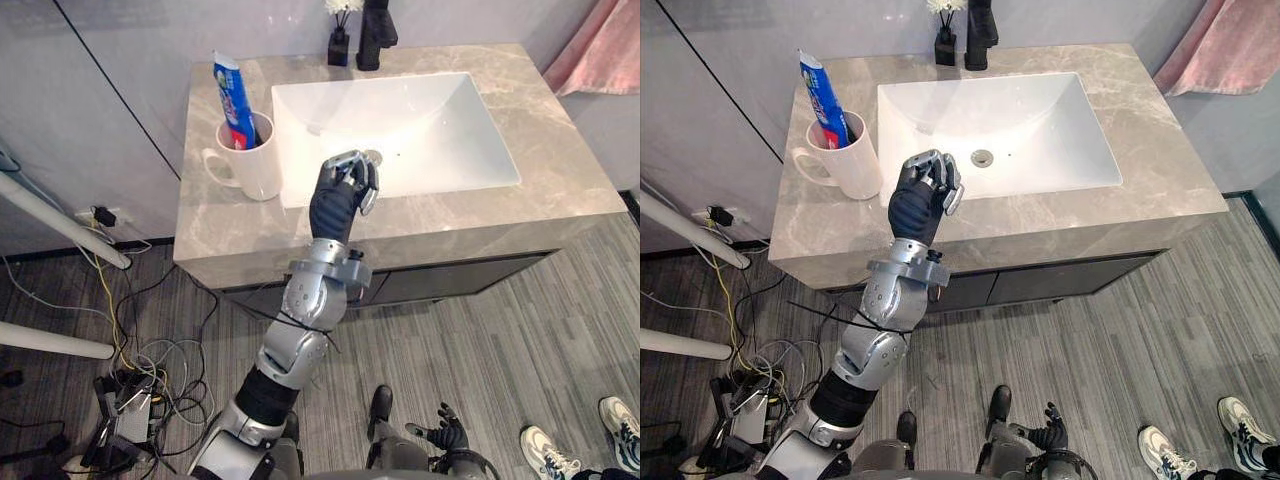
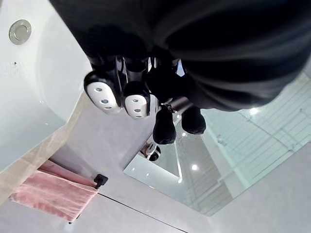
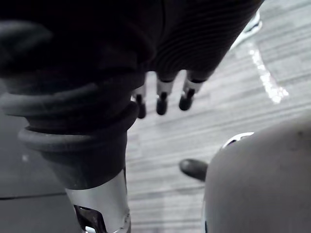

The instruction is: Organize washtable

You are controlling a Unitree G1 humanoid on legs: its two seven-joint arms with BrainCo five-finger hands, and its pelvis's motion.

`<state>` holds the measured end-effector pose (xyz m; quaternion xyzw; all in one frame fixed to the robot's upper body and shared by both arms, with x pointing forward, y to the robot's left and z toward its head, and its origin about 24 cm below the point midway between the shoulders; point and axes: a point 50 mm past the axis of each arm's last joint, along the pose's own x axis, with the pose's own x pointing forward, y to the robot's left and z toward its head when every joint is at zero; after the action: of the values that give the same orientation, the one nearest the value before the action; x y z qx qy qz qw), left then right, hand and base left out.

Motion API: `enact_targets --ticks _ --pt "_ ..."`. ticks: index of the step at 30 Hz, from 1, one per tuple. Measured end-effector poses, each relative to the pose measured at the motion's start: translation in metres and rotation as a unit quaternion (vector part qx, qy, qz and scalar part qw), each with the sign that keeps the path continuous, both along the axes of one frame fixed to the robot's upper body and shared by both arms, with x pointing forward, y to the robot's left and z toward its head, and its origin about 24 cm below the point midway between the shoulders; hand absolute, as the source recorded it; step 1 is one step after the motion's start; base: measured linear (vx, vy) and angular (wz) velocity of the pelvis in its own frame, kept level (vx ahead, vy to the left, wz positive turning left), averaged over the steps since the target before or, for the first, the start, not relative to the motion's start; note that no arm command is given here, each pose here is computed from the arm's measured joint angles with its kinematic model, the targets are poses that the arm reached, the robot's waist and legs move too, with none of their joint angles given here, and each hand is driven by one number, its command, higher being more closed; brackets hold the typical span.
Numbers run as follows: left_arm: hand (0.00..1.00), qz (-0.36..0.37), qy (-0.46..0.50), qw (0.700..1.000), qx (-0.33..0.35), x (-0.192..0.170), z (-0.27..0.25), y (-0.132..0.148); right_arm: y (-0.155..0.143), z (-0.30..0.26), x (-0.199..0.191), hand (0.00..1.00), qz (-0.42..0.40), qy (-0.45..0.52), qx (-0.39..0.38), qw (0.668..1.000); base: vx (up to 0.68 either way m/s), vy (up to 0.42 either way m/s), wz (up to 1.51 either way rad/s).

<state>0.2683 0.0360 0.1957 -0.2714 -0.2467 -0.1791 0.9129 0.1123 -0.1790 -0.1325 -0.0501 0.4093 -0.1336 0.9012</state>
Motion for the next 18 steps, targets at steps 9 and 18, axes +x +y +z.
enact_targets --ticks 9,18 --pt "1.0 0.033 -0.018 0.999 -0.036 0.003 0.015 0.012 0.016 0.008 0.012 0.0 0.022 -0.031 0.016 0.999 0.0 0.006 -0.01" --pt "1.0 0.094 -0.044 0.994 -0.034 0.009 0.029 0.026 0.015 0.016 0.019 0.0 0.023 -0.057 0.014 0.998 0.0 0.009 -0.07"
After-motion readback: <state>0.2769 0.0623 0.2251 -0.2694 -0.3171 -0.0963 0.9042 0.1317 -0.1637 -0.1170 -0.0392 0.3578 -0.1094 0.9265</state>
